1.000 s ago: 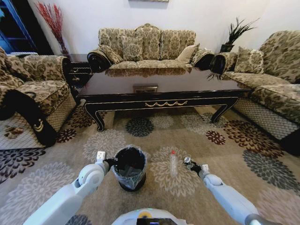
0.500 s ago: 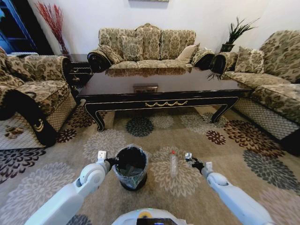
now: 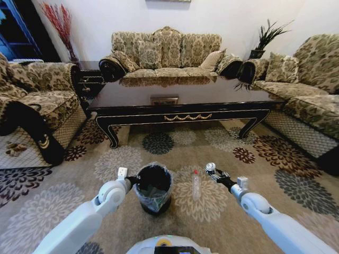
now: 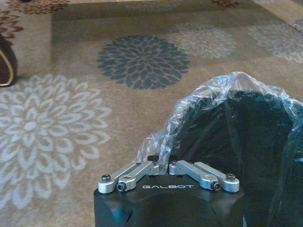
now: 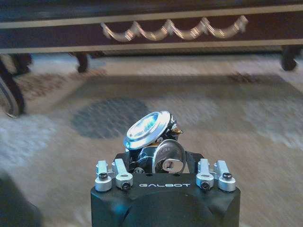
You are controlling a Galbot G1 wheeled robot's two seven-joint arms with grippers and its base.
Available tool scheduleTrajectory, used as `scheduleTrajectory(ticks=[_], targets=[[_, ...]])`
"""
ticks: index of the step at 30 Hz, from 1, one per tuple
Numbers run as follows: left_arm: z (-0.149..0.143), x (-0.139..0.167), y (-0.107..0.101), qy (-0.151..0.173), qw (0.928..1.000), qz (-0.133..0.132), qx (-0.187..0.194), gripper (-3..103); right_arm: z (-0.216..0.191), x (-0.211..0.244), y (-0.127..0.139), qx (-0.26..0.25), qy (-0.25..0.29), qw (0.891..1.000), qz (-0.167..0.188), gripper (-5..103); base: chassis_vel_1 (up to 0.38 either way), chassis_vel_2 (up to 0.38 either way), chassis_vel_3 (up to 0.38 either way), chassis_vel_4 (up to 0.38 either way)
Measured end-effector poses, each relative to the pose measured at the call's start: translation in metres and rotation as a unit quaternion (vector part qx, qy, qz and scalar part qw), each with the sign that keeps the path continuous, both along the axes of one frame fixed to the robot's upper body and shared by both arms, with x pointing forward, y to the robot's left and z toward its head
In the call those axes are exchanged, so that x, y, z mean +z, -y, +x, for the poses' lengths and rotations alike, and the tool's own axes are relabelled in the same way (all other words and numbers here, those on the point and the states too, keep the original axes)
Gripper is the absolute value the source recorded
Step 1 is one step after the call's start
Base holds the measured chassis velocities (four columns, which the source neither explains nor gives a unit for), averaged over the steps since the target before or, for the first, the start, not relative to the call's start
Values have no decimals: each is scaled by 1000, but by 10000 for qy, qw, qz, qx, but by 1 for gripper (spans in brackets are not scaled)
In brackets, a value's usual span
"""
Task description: Move to the front of the table and pick up the trash from the floor, then place it into the trash bin.
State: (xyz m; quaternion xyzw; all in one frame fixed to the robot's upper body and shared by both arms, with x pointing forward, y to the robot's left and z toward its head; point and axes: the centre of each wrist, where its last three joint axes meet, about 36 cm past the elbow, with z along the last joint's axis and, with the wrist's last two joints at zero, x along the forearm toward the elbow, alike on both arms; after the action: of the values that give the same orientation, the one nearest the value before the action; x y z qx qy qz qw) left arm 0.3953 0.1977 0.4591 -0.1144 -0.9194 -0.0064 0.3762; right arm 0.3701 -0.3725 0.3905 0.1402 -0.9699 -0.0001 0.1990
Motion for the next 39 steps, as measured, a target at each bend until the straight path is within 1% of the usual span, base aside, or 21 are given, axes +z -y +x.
scheduleTrajectory(ticks=[1,3,6,8,9,11,13,16,18,21,22,23,25,27,29,30,31,33,39], targets=[[0,0,0,0,10000,0,0,4,0,0,0,0,0,10000,0,61,0,0,0,0],[2,-1,10,-12,10000,-49,-49,4,-5,16,-16,167,109,9998,65,61,0,0,0,0],[3,-2,17,-11,9999,-32,-133,4,-11,41,-39,423,276,9986,182,61,0,0,0,0],[3,-2,18,-13,9999,-21,-152,4,-12,46,-43,460,312,9983,202,61,0,0,0,0],[4,-4,20,-22,9998,7,-207,4,-16,58,-55,569,412,9972,257,61,0,0,0,0],[5,-6,23,-35,9996,2,-266,4,-21,75,-68,720,542,9954,340,61,0,0,0,0],[6,-6,25,-30,9996,-6,-290,4,-22,82,-73,792,584,9945,364,61,0,0,0,0],[10,-1,36,13,9990,-48,-437,4,-32,104,-85,1112,714,9904,396,61,0,0,0,0],[12,1,40,36,9988,-56,-485,4,-34,108,-88,1188,724,9895,402,61,0,0,0,0],[18,11,53,62,9979,-141,-631,4,-41,120,-95,1407,732,9864,433,61,0,0,0,0],[18,11,53,62,9979,-141,-631,4,-41,120,-95,1407,732,9864,433,61,0,0,0,0],[22,16,59,36,9976,-212,-661,4,-44,123,-98,1489,716,9852,451,61,0,0,0,0],[25,20,65,21,9971,-258,-711,4,-48,123,-101,1584,661,9841,455,61,0,0,0,0],[25,21,67,23,9970,-262,-727,4,-49,123,-102,1602,642,9839,454,61,0,0,0,0],[26,24,73,34,9963,-284,-806,4,-53,120,-105,1678,578,9833,393,61,0,0,0,0],[26,25,76,35,9960,-300,-840,4,-54,118,-106,1745,613,9823,288,61,0,0,0,0],[26,25,76,35,9960,-300,-840,4,-54,118,-106,1745,613,9823,288,61,0,0,0,0],[25,25,79,34,9957,-319,-869,4,-56,113,-106,1822,639,9811,152,61,0,0,0,0],[23,26,80,43,9956,-316,-886,4,-58,109,-105,1882,620,9802,47,61,0,0,0,0]])
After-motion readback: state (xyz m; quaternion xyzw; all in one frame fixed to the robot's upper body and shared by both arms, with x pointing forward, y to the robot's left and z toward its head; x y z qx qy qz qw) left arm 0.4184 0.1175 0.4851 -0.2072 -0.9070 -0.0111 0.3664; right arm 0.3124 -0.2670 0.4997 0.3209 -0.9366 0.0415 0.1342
